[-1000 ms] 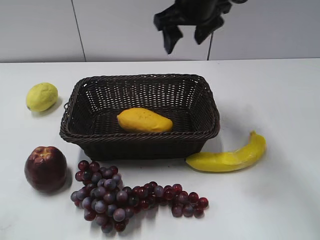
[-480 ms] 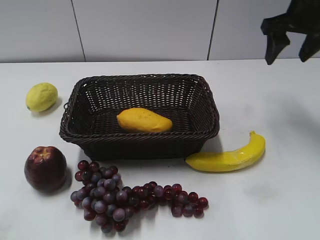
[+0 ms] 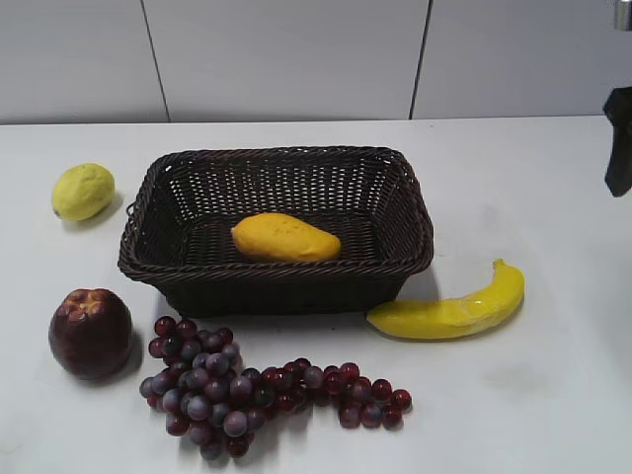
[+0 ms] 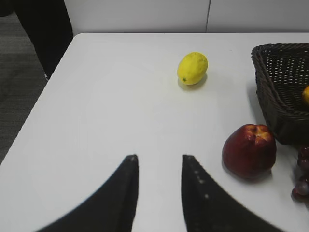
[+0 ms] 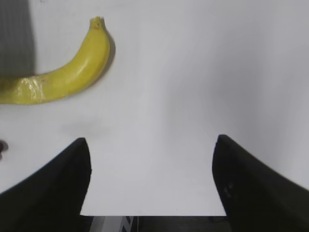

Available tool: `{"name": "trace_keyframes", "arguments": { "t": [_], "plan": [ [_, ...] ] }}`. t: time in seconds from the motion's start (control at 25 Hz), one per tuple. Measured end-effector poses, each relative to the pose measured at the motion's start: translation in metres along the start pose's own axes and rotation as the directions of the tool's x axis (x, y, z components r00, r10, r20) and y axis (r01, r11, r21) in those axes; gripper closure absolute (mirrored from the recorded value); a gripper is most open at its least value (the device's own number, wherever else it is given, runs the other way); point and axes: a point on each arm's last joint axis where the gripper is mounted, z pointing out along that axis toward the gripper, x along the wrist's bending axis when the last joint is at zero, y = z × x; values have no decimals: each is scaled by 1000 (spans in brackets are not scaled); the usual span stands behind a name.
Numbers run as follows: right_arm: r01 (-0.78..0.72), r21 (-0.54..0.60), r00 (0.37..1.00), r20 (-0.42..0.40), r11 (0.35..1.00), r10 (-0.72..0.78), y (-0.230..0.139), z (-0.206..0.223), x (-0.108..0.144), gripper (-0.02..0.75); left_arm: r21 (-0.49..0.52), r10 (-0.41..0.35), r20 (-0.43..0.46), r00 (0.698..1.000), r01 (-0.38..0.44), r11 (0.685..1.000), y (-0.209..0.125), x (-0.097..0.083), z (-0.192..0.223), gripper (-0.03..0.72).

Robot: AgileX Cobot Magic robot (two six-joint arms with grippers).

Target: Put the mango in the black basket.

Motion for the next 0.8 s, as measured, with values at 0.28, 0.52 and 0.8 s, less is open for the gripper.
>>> {"name": "trace_keyframes", "arguments": {
  "t": [0.28,0.52,0.8],
  "plan": [
    [-2,-67,1000,-3,998,2,-58,-16,-2,142,0,0,0,1000,0,1000,0,0,0,448],
    [-5,-105,1000,-5,994,5,-104,-12,-4,142,0,0,0,1000,0,1000,0,0,0,448],
    [-1,-135,1000,2,991,2,-153,-2,-7,142,0,0,0,1000,0,1000,0,0,0,448]
  ]
}}
